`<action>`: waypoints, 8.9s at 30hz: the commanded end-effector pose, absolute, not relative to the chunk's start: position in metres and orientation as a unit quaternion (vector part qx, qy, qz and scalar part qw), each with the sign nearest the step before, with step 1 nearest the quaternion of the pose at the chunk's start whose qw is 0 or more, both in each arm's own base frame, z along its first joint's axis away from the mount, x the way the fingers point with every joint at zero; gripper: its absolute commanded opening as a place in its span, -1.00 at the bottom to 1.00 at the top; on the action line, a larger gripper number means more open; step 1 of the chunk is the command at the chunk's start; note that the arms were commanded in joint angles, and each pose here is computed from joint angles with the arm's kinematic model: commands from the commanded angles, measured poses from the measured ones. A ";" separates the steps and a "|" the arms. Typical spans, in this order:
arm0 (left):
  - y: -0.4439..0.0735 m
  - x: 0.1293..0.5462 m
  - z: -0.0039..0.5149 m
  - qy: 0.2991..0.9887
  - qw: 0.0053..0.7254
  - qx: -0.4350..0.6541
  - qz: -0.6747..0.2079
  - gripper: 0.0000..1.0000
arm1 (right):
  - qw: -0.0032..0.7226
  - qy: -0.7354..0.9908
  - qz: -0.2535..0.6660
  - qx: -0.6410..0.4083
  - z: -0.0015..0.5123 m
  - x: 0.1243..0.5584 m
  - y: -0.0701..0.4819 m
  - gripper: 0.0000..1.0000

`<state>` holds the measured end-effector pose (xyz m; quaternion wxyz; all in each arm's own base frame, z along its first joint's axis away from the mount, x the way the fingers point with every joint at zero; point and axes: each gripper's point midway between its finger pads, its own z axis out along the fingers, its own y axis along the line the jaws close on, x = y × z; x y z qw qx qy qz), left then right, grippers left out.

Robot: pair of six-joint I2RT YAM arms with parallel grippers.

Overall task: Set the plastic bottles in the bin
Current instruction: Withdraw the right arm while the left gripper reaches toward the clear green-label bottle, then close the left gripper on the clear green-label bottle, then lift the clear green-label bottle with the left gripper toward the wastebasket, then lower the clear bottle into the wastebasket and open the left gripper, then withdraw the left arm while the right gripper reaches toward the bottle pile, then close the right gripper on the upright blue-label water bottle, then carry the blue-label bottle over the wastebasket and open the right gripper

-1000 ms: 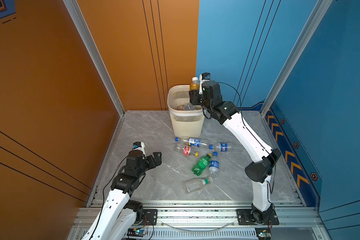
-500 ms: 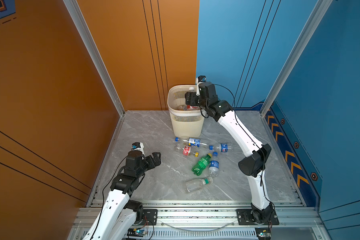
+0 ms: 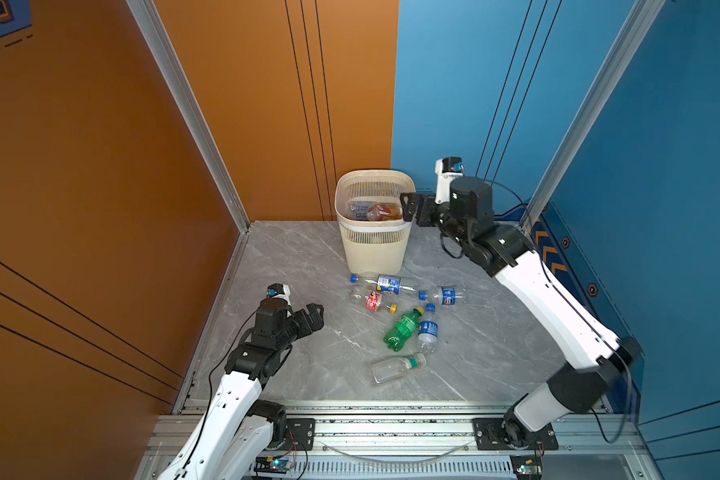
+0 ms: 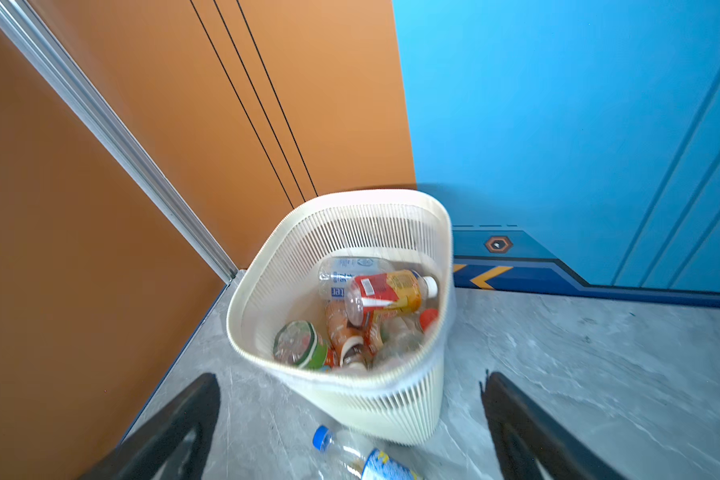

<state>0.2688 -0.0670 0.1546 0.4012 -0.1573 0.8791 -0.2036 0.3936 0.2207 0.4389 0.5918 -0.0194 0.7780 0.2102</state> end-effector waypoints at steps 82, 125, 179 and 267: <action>-0.286 0.160 0.082 0.873 0.222 0.428 -0.072 0.05 | 0.494 0.824 0.196 0.194 0.266 0.327 0.098 0.99; -0.227 0.440 0.434 0.751 0.603 0.113 -0.245 -0.06 | 0.491 0.825 0.210 0.186 0.273 0.314 0.101 0.99; -0.076 0.290 0.199 0.856 0.467 -0.122 -0.184 0.95 | 0.352 0.910 0.158 0.151 0.178 0.283 0.141 1.00; -0.035 0.232 0.129 0.863 0.410 -0.233 -0.180 0.95 | 0.531 0.812 0.240 -0.010 0.407 0.515 0.281 0.11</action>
